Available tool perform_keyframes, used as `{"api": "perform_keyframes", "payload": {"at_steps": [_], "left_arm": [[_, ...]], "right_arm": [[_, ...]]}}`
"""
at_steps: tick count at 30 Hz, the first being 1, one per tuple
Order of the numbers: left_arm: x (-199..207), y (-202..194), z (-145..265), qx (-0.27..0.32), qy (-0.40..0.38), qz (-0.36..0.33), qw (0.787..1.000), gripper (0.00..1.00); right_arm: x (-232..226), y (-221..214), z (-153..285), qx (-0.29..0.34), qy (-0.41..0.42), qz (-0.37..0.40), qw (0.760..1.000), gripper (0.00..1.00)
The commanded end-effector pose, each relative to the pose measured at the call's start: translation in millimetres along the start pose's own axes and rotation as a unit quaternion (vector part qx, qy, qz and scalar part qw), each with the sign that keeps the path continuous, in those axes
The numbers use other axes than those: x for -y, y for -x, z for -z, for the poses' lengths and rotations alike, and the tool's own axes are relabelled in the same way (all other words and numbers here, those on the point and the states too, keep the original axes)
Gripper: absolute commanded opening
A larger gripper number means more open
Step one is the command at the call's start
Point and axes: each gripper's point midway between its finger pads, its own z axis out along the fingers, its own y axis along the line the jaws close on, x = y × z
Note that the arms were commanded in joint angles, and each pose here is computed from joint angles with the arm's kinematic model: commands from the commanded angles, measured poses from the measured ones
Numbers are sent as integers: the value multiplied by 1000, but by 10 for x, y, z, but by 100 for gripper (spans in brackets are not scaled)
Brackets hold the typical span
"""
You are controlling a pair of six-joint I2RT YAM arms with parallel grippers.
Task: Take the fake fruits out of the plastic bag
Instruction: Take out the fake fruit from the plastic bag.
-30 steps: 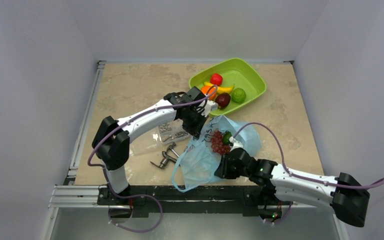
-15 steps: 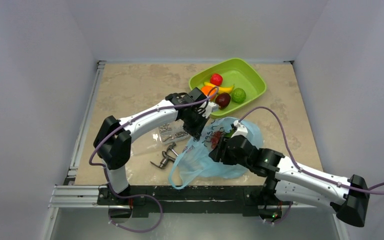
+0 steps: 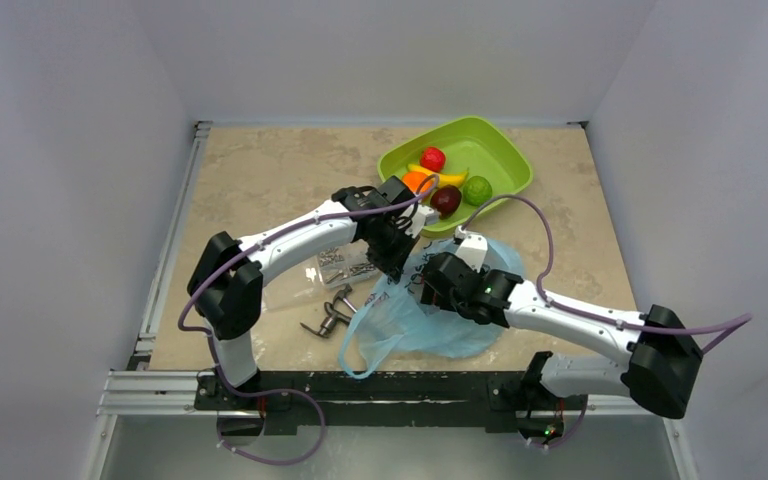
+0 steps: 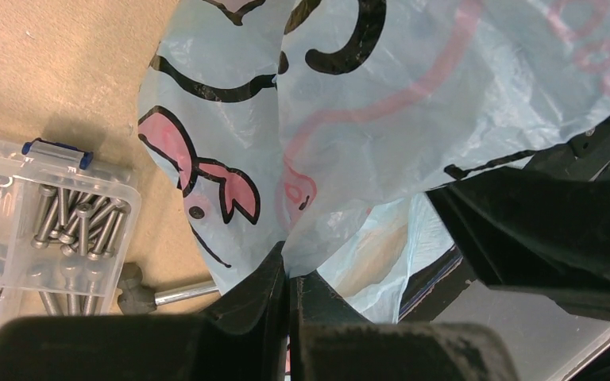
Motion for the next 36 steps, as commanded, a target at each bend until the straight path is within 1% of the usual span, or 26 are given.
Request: {"api": "perform_keyframes", "payload": {"at_steps": [1, 2, 4, 8, 12, 16, 17, 20, 23, 25, 26, 31, 32, 36], "left_arm": [[120, 169, 171, 33, -13, -13, 999, 0], [124, 177, 171, 34, -14, -13, 999, 0], [129, 181, 173, 34, -15, -13, 999, 0], [143, 184, 182, 35, -18, -12, 999, 0], [147, 191, 185, 36, -18, -13, 999, 0], [141, 184, 184, 34, -17, -13, 999, 0], [142, 190, 191, 35, -17, -14, 999, 0], [148, 191, 190, 36, -19, -13, 999, 0], [146, 189, 181, 34, -19, -12, 999, 0], [147, 190, 175, 34, -19, -12, 999, 0], [145, 189, 172, 33, -19, -12, 999, 0], [128, 187, 166, 32, -15, -12, 999, 0], [119, 181, 160, 30, -13, -12, 999, 0], [100, 175, 146, 27, -9, -12, 1000, 0]], "right_arm": [[103, 242, -23, 46, -33, 10, 998, 76], [81, 247, -60, 48, -29, 11, 998, 80], [44, 240, -142, 49, -21, 16, 998, 84], [-33, 183, -329, 38, -20, 37, 998, 87], [-59, 90, -508, 18, -45, 59, 997, 86], [76, 2, -634, 13, -87, 71, 994, 81], [87, -13, -658, 13, -89, 72, 993, 78], [91, 17, -672, 21, -97, 75, 992, 59], [9, 123, -593, 36, -84, 76, 993, 44], [-59, 196, -526, 43, -67, 72, 994, 34], [-99, 227, -486, 47, -54, 68, 995, 27], [-226, 387, -223, 63, 4, 46, 997, 2], [-240, 423, -164, 68, 15, 40, 997, 0], [-298, 518, 83, 78, 64, 17, 995, 0]]}}
